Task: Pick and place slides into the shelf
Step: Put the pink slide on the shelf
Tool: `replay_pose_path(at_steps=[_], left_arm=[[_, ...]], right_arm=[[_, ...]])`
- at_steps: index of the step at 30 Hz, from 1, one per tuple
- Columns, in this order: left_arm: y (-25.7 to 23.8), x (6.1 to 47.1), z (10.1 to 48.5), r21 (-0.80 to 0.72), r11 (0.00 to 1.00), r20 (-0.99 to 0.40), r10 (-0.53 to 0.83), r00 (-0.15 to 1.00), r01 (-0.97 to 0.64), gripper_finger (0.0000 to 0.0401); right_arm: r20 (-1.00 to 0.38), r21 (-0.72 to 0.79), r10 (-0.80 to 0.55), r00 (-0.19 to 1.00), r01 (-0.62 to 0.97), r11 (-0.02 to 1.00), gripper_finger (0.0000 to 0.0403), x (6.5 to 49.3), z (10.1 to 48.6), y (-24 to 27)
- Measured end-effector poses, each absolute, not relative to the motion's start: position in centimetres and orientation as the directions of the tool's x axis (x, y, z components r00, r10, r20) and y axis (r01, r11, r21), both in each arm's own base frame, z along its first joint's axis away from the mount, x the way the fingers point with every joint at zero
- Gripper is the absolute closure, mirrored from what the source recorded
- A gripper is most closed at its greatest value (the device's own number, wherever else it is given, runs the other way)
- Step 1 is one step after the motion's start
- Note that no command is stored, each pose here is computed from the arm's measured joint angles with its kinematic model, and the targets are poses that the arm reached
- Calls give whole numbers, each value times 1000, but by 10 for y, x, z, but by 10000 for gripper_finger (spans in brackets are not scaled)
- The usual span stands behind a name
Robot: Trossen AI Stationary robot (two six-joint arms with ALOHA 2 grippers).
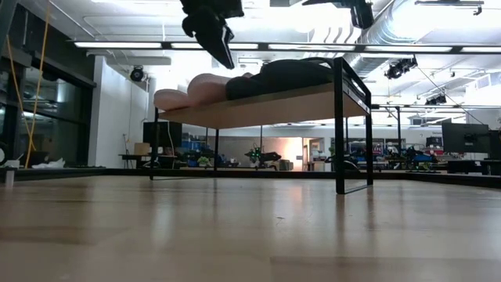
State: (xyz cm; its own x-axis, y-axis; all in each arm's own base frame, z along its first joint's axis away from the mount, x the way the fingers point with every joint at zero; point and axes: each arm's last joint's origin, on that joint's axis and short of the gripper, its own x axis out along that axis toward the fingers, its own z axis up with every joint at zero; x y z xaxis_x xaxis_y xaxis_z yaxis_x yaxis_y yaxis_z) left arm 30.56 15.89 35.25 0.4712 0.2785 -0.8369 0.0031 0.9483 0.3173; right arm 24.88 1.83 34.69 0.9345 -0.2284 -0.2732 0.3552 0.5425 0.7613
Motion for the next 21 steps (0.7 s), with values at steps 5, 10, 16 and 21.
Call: replay_pose_path(at_steps=[5, 10, 16, 21], left_arm=[[159, 306, 353, 320, 947, -833, 282, 476, -1, 373], [159, 307, 353, 286, 958, -827, 251, 502, -8, 388], [159, 310, 355, 255, 967, -811, 228, 538, -24, 398], [159, 310, 355, 255, 966, -809, 229, 542, -28, 399]], right_arm=[[-276, 760, -229, 933, 358, 543, 244, 249, 347, 18], [-276, 760, -228, 933, 358, 543, 244, 249, 347, 18], [-276, 760, -228, 934, 358, 543, 244, 249, 347, 18], [-277, 760, -225, 934, 356, 544, 244, 249, 347, 18]])
